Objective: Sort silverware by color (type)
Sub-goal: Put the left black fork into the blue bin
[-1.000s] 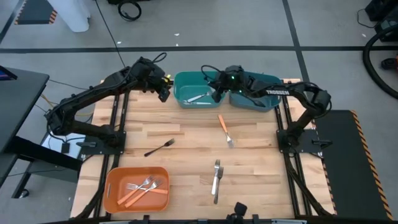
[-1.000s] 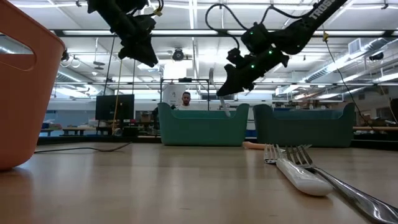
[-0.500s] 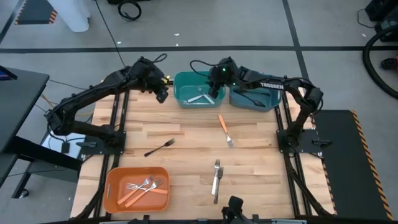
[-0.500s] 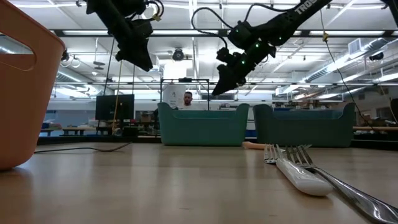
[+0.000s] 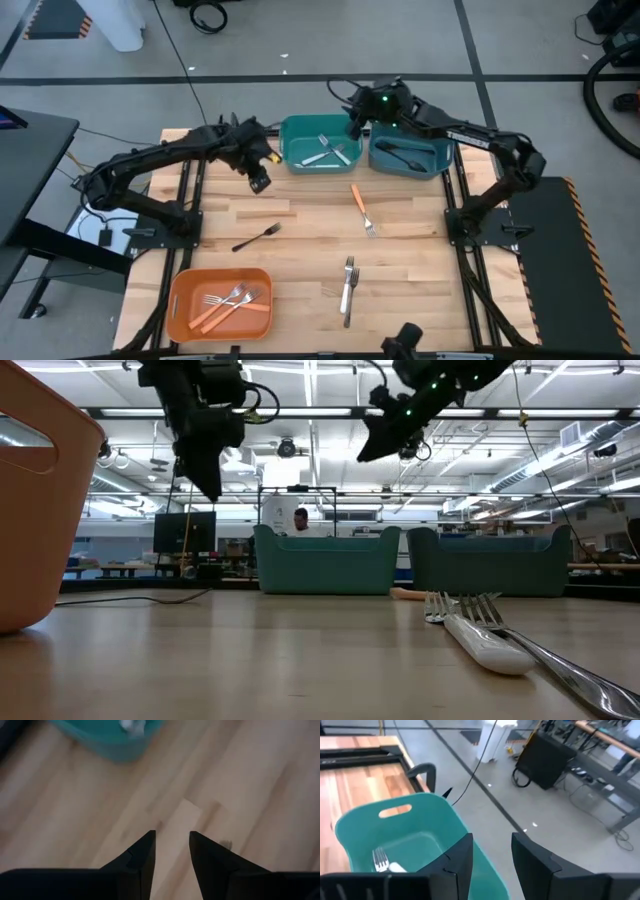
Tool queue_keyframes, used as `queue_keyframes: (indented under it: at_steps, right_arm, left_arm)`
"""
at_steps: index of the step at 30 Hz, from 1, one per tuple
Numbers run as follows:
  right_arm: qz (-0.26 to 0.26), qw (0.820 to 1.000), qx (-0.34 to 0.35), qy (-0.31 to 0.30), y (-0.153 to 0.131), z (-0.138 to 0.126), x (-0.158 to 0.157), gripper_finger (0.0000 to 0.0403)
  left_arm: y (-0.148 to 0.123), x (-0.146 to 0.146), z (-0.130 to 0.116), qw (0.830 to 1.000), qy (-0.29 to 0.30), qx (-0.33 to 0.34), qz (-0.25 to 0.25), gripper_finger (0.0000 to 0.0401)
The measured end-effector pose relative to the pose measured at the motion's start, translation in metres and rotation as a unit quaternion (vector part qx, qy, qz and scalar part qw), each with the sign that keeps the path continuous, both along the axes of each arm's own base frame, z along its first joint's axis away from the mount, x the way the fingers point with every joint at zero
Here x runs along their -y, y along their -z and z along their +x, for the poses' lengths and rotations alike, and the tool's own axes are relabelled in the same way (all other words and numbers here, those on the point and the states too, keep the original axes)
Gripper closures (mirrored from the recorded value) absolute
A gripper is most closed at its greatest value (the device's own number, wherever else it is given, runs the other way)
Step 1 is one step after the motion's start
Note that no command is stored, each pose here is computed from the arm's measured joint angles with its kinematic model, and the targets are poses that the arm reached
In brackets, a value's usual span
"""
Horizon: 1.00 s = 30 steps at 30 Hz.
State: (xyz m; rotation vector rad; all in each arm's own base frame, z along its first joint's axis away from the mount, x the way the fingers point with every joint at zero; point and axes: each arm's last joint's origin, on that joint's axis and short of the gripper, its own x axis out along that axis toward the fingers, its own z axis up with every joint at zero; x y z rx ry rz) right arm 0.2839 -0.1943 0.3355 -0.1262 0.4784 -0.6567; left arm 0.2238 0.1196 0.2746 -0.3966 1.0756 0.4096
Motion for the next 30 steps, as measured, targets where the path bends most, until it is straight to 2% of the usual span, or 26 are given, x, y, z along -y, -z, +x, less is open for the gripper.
queue_keyframes:
  at_steps: [5, 11, 16, 22, 27, 30]
  right_arm:
    - [-0.010, 1.000, 0.007, 0.008, -0.016, -0.012, -0.011, 0.0261]
    - [-0.004, 0.999, -0.027, 0.026, -0.024, -0.026, -0.029, 0.0261]
    - [0.024, 0.998, -0.016, 0.049, -0.030, -0.036, -0.042, 0.0261]
    - [0.034, 0.998, -0.026, 0.050, -0.033, -0.044, -0.048, 0.0261]
    - [0.043, 0.997, -0.045, 0.050, -0.030, -0.046, -0.050, 0.0261]
    - [0.049, 0.996, -0.057, 0.051, -0.028, -0.047, -0.050, 0.0261]
  left_arm:
    - [0.019, 0.022, 0.004, 0.999, 0.003, -0.025, -0.033, 0.0273]
    - [0.049, 0.053, 0.001, 0.995, 0.002, -0.076, -0.072, 0.0274]
    - [0.073, 0.081, -0.005, 0.989, 0.024, -0.114, -0.095, 0.0274]
    - [0.086, 0.114, -0.005, 0.986, 0.061, -0.117, -0.105, 0.0274]
    - [0.097, 0.126, -0.005, 0.988, 0.012, -0.096, -0.122, 0.0274]
    - [0.099, 0.127, -0.004, 0.989, 0.006, -0.088, -0.118, 0.0274]
